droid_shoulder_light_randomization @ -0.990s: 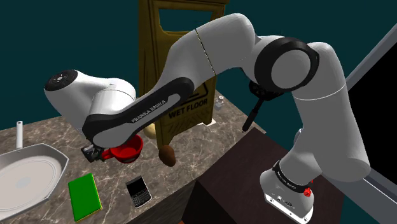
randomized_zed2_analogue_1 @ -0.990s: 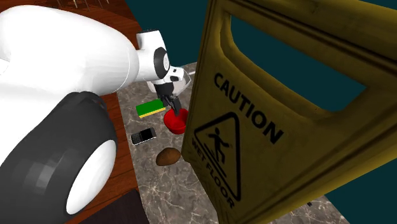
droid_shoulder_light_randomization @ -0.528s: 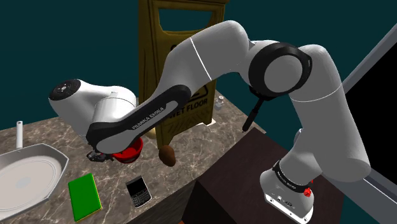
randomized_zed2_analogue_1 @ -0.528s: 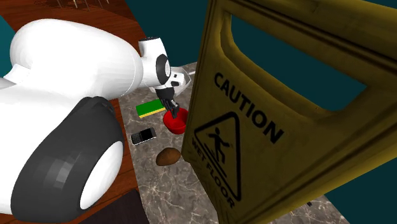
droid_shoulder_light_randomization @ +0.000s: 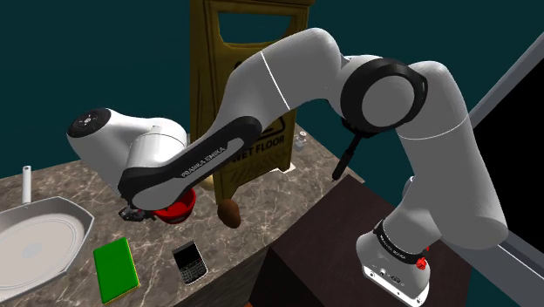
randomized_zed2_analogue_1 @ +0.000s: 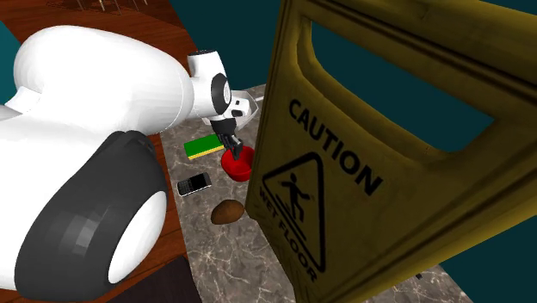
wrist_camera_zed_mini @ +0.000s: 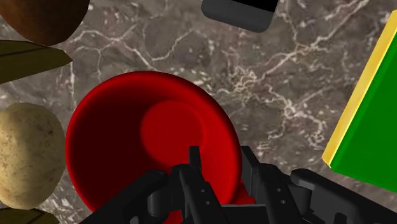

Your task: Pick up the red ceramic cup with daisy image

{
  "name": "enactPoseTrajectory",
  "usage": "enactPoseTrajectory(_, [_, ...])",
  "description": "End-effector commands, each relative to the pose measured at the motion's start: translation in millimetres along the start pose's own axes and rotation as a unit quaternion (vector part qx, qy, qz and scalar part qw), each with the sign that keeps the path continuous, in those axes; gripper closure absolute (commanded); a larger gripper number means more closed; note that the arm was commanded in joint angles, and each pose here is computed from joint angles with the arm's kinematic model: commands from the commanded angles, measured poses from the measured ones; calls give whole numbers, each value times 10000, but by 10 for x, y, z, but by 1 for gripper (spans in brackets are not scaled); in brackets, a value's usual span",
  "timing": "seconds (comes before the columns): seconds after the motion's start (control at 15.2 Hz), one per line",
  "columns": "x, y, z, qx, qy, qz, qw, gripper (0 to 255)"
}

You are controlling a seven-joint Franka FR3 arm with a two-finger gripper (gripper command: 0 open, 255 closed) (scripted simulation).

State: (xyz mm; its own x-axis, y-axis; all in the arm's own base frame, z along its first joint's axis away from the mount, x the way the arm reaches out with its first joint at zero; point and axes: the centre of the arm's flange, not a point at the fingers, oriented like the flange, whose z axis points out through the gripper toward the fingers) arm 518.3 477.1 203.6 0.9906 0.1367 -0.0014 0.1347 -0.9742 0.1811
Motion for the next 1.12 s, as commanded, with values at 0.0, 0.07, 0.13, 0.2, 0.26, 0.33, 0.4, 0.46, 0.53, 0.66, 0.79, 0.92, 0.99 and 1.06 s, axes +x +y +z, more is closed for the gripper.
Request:
enactPoseTrajectory(0.0, [-3,8,-42,-2,-8,-4,10000,255])
enactPoseTrajectory(0.07, [-4,18,-94,-2,-8,-4,10000,255])
enactPoseTrajectory(0.13, [-4,28,-145,-2,-8,-4,10000,255])
enactPoseTrajectory(0.2, [-3,37,-198,-2,-8,-4,10000,255])
enactPoseTrajectory(0.26, [-3,47,-250,-2,-8,-4,10000,255])
enactPoseTrajectory(0.33, [-4,56,-301,-2,-8,-4,10000,255])
enactPoseTrajectory(0.4, [-4,66,-353,-2,-8,-4,10000,255])
enactPoseTrajectory(0.46, [-4,75,-405,-2,-8,-4,10000,255])
enactPoseTrajectory(0.53, [-4,85,-457,-2,-8,-4,10000,255])
enactPoseTrajectory(0.66, [-4,104,-561,-2,-8,-4,10000,255])
enactPoseTrajectory(0.79, [-4,123,-665,-2,-8,-4,10000,255])
enactPoseTrajectory(0.92, [-4,142,-769,-2,-8,-4,10000,255])
enactPoseTrajectory(0.99, [-5,144,-777,-2,-8,-4,10000,255])
enactPoseTrajectory(1.06, [-4,144,-777,-2,-8,-4,10000,255])
